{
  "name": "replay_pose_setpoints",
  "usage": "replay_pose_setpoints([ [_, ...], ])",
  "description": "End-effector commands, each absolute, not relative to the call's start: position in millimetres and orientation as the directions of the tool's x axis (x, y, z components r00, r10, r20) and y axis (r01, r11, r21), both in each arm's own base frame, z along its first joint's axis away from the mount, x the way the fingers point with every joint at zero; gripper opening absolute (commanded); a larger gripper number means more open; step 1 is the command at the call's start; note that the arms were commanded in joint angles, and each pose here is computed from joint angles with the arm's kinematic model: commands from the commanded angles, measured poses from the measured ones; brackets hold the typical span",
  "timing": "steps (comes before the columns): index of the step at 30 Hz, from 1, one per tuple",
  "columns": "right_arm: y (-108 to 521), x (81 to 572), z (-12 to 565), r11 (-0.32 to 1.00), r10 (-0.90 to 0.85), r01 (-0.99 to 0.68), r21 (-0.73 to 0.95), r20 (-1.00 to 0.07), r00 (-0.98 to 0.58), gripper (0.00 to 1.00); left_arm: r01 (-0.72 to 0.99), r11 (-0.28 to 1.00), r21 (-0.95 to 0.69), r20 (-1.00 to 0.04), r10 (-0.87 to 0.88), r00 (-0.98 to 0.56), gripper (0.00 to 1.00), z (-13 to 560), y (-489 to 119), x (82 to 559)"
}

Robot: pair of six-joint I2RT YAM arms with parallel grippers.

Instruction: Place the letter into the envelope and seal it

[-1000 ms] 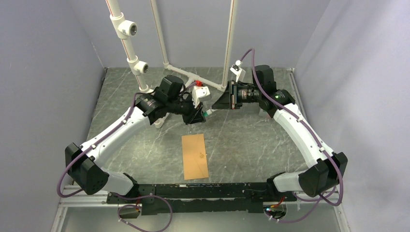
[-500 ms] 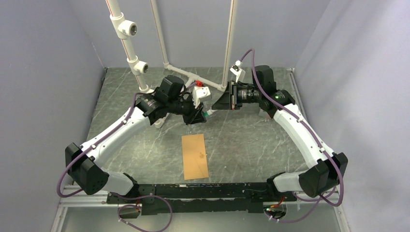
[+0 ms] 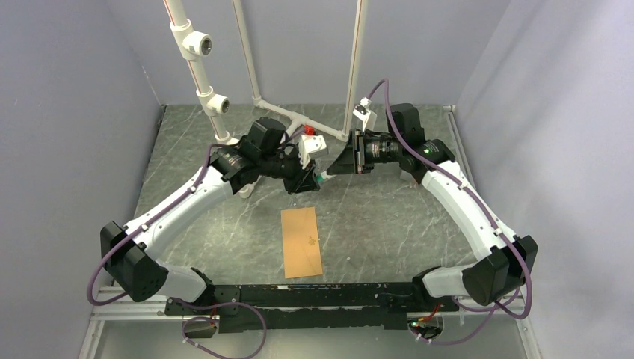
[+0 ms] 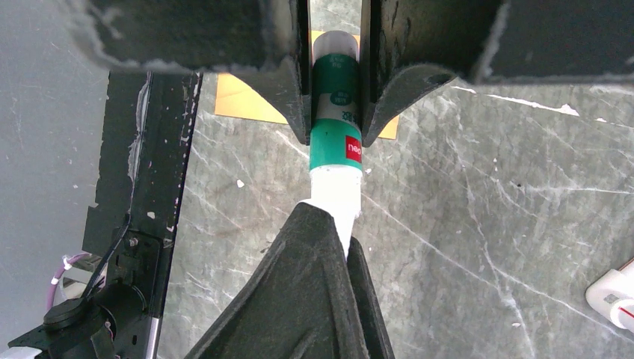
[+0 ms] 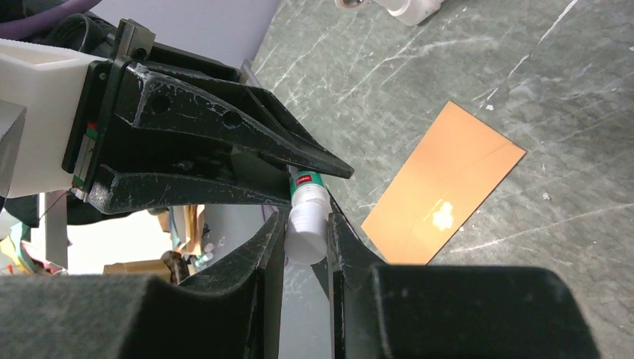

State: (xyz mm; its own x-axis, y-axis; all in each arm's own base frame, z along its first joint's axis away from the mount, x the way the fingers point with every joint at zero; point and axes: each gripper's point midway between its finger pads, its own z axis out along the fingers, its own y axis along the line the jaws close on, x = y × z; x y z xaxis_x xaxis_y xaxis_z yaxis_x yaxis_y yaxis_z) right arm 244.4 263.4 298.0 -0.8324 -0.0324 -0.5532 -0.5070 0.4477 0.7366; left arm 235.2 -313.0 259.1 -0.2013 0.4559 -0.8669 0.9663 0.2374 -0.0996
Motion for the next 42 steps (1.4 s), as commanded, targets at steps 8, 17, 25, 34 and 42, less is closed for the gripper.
replay_pose_setpoints([
  [8, 271.6, 240.9, 303.9, 0.421, -0.054, -0.538, 0.730, -0.572, -0.818, 0.00, 0.981, 0.193, -0.027, -0.925, 0.368, -0.097, 0.03, 302.1, -320.5, 230.4],
  [17, 280.9, 221.9, 301.9, 0.306, -0.079, -0.529, 0.792, -0.533, -0.843, 0.00, 0.986, 0.072, 0.150, -0.941, 0.317, 0.120, 0.03, 305.8, -320.9, 216.7],
  [25, 296.5, 204.8, 293.8, 0.266, -0.127, -0.507, 0.820, -0.491, -0.862, 0.00, 0.967, 0.048, 0.251, -0.936, 0.267, 0.229, 0.02, 312.0, -323.2, 216.3],
  [34, 310.5, 200.6, 262.8, 0.371, -0.135, -0.403, 0.836, -0.381, -0.915, 0.00, 0.940, 0.028, 0.341, -0.904, 0.285, 0.319, 0.02, 324.1, -335.5, 231.9],
  [42, 321.9, 206.0, 262.2, 0.384, -0.055, -0.382, 0.841, -0.392, -0.918, 0.00, 0.939, 0.032, 0.343, -0.911, 0.256, 0.324, 0.02, 331.8, -344.0, 235.7],
])
